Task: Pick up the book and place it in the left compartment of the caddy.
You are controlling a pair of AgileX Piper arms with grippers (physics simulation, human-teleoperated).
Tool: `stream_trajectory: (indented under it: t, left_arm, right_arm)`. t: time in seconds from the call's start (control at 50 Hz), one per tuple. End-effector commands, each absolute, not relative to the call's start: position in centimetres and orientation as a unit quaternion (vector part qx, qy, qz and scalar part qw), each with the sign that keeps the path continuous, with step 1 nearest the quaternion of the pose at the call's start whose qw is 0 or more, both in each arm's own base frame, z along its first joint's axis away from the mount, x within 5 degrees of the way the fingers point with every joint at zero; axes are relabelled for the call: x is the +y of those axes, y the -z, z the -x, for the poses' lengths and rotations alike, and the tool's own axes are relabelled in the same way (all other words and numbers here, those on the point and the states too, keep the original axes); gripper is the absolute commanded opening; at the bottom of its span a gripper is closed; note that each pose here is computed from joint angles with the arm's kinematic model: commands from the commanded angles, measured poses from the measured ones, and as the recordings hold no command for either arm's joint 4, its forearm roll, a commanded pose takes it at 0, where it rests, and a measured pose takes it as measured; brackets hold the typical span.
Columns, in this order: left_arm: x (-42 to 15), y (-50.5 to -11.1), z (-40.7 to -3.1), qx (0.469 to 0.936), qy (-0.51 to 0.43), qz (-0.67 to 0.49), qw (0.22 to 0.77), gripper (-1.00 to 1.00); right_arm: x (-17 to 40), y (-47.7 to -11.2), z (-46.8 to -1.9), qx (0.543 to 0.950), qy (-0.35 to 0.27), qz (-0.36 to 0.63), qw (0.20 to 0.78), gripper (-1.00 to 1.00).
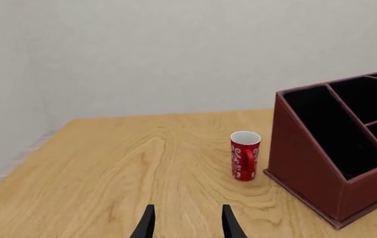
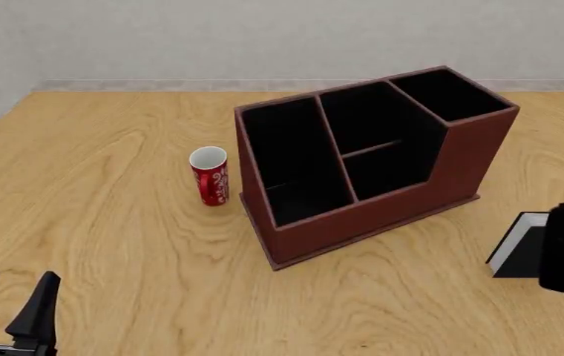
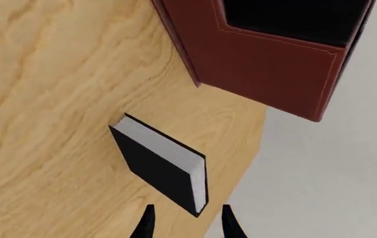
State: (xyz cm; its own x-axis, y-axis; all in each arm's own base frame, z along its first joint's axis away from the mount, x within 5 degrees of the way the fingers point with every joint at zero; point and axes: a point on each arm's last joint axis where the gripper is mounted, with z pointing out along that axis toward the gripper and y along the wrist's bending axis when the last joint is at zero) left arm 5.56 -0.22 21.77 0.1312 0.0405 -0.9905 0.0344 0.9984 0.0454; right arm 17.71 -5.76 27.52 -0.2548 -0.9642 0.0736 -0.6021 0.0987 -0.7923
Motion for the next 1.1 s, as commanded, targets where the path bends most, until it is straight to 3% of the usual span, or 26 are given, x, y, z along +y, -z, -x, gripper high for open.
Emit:
stream_trajectory:
  t: [0.02,0.98,1.0,1.1]
  left_arm:
    - [-0.1,-21.6,-5.6,0.663,-0.008,-0.023,0.748,1.00]
    - [0.0,-21.4,-5.6,0.671,-0.018,-0.017,0.741,1.00]
    - [0.0,-21.4,-5.6,0.671,-0.018,-0.017,0.741,1.00]
    - [0.0,-21.4,-5.6,0.671,-0.017,-0.017,0.741,1.00]
  right_arm:
    - [-6.6,-26.1,-19.7,0.698,0.370,0.566,0.236,1.00]
    - [-7.6,-22.1,-21.1,0.719,0.334,0.573,0.206,1.00]
    - [-7.5,-22.1,-21.0,0.719,0.332,0.574,0.205,-1.00]
    - [-7.3,-22.1,-20.6,0.722,0.326,0.575,0.203,-1.00]
